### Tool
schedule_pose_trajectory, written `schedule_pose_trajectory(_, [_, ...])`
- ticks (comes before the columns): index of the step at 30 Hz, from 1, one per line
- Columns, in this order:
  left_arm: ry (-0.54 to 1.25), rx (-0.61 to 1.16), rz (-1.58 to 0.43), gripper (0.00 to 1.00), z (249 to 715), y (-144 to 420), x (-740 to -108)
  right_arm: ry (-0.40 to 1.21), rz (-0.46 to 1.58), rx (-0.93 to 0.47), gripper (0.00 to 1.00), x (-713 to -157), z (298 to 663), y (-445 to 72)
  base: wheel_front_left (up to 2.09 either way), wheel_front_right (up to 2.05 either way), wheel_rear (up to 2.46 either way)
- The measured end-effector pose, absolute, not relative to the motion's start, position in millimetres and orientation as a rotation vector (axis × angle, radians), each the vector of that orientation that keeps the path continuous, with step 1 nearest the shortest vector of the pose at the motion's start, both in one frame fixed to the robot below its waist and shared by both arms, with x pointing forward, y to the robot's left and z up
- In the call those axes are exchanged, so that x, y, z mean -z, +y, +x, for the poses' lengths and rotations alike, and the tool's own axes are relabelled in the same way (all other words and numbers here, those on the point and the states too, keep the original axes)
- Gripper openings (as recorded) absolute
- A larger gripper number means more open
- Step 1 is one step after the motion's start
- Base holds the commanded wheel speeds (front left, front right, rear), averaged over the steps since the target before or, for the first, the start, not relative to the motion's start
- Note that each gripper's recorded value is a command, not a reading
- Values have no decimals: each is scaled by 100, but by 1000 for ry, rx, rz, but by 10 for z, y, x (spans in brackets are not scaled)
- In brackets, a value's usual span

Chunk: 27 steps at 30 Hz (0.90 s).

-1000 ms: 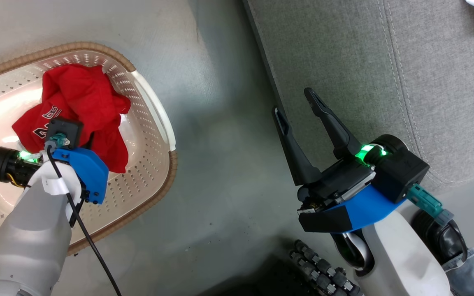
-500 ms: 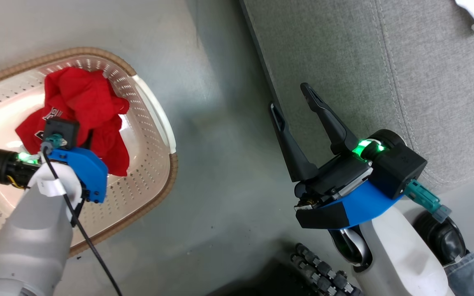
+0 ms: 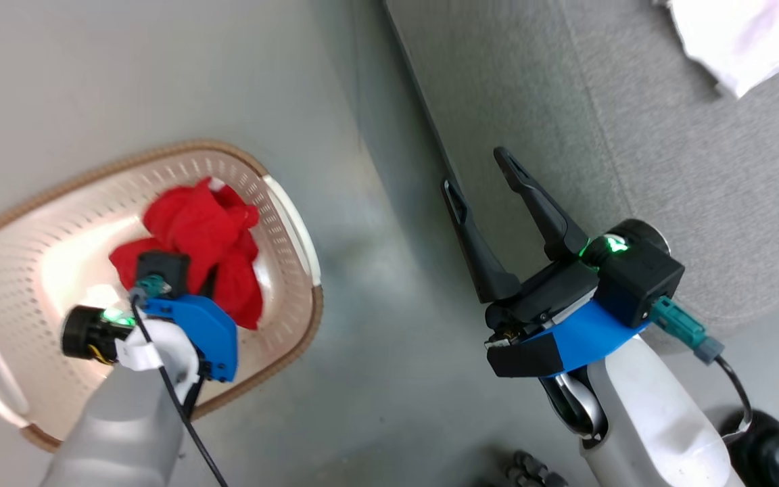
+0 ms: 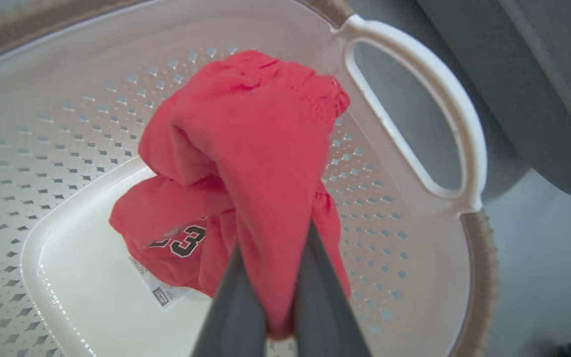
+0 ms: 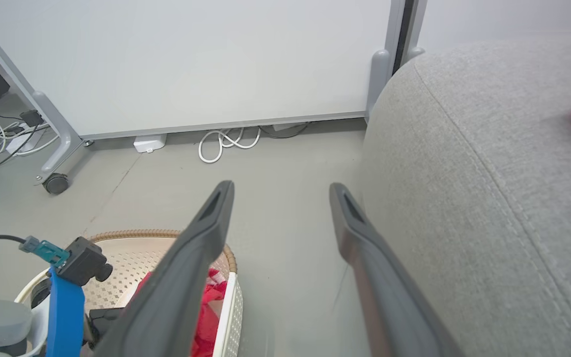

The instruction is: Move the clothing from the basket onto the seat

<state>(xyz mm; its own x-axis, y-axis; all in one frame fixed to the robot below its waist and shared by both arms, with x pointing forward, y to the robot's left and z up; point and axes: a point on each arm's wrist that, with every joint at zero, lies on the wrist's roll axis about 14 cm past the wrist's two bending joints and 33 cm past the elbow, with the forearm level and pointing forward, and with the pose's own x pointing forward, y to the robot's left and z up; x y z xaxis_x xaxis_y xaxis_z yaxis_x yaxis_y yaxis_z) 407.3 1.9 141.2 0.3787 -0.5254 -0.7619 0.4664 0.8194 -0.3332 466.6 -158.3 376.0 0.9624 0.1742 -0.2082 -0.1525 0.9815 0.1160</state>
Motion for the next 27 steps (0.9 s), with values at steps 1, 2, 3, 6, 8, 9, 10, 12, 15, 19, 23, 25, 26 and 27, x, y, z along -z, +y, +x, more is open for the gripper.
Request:
schedule_pose_trajectory(1, [983, 632, -70, 0, 4088, 7, -1494, 210, 96, -167, 100, -3811, 4653, -1577, 0, 0, 0])
schedule_pose_trajectory(2, [966, 629, -75, 0, 4107, -6, -1581, 198, 94, -169, 100, -3869, 4645, -1570, 0, 0, 0])
schedule_pose_trajectory(3, [948, 626, -81, 0, 4130, -21, -1667, 188, 90, -172, 100, -3922, 4634, -1563, 0, 0, 0])
schedule_pose_trajectory(6, [886, 612, -105, 0, 4196, -58, -1954, 169, 82, -191, 100, -4052, 4561, -1520, 0, 0, 0])
schedule_pose_trajectory(8, [841, 601, -118, 0, 4234, -48, -2146, 153, 80, -207, 100, -4146, 4513, -1482, 0, 0, 0])
schedule_pose_trajectory(9, [821, 594, -121, 0, 4242, -29, -2236, 140, 78, -216, 100, -4205, 4497, -1458, 0, 0, 0])
schedule_pose_trajectory(10, [805, 587, -122, 0, 4238, -2, -2315, 126, 78, -225, 100, -4271, 4485, -1433, 0, 0, 0])
schedule_pose_trajectory(12, [776, 577, -122, 0, 4205, 53, -2467, 99, 81, -238, 100, -4395, 4442, -1391, 0, 0, 0])
schedule_pose_trajectory(15, [736, 562, -123, 0, 4130, 117, -2681, 75, 87, -251, 100, -4531, 4335, -1347, 0, 0, 0])
schedule_pose_trajectory(19, [666, 575, -122, 0, 4031, 107, -2990, 43, 90, -270, 100, -4705, 4191, -1297, 0, 0, 0])
schedule_pose_trajectory(23, [575, 579, -122, 0, 4036, 114, -3331, 33, 83, -285, 100, -4801, 4034, -1275, 0, 0, 0])
schedule_pose_trajectory(25, [541, 581, -120, 0, 4005, 125, -3468, 28, 84, -293, 100, -4845, 3963, -1255, 0, 0, 0])
schedule_pose_trajectory(26, [521, 584, -117, 0, 3997, 125, -3540, 18, 85, -297, 100, -4883, 3940, -1243, 0, 0, 0])
schedule_pose_trajectory(27, [501, 586, -116, 0, 3994, 126, -3614, 8, 86, -302, 100, -4925, 3920, -1227, 0, 0, 0])
